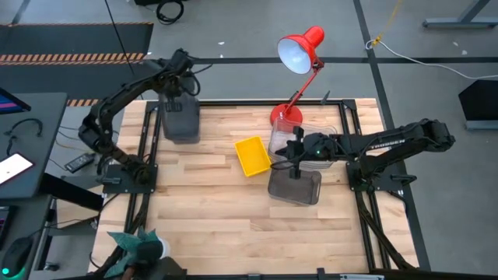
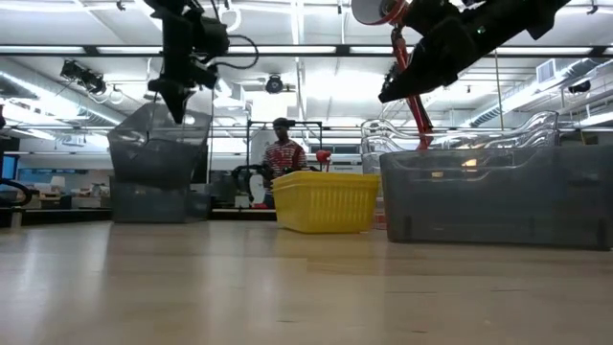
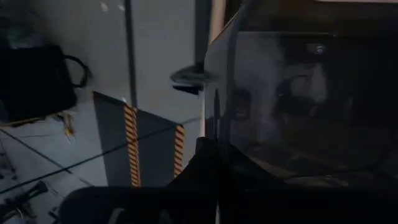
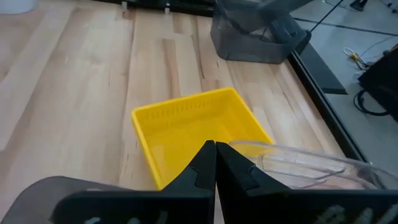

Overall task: Stack baskets by color
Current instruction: Stack the bottom left black bin on top of the top black bin

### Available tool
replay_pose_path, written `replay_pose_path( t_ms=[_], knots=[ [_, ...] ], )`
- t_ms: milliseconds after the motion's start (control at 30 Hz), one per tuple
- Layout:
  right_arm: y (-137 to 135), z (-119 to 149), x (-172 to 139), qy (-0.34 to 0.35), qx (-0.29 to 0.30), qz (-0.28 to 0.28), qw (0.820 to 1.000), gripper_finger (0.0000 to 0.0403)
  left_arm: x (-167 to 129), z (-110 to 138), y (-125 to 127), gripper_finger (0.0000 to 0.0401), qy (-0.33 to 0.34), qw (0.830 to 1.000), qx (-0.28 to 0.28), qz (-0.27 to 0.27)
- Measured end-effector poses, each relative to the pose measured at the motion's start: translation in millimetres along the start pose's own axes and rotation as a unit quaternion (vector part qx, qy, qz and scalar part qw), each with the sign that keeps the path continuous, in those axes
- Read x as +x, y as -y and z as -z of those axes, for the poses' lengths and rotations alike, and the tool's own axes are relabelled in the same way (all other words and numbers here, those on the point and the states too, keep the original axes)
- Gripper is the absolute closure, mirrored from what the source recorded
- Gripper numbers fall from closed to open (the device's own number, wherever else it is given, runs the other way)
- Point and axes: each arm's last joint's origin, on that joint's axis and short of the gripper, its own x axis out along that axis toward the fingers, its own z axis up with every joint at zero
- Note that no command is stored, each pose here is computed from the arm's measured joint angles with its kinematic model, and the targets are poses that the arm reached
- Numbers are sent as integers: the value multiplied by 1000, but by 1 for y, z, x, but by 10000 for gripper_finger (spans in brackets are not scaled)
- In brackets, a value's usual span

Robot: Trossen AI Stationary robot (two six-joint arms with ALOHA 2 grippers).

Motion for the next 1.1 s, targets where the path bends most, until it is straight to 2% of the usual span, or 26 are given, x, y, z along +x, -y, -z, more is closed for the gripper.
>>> replay_pose_path(
  t_ms=[133,367,533,767,1100],
  knots=[
    [-1,8,2,-1,0,0,1000,393,8,-6,5,401,-18,999,6,26],
    [0,10,3,-4,1,3,1000,393,4,-16,16,401,14,998,17,56],
    [0,10,3,-4,1,3,1000,393,3,-16,21,401,34,994,20,100],
    [0,10,3,-4,1,3,1000,393,3,-17,21,401,51,992,-4,119],
    [0,10,3,-4,1,2,1000,393,16,-27,24,398,45,989,6,141]
  ],
)
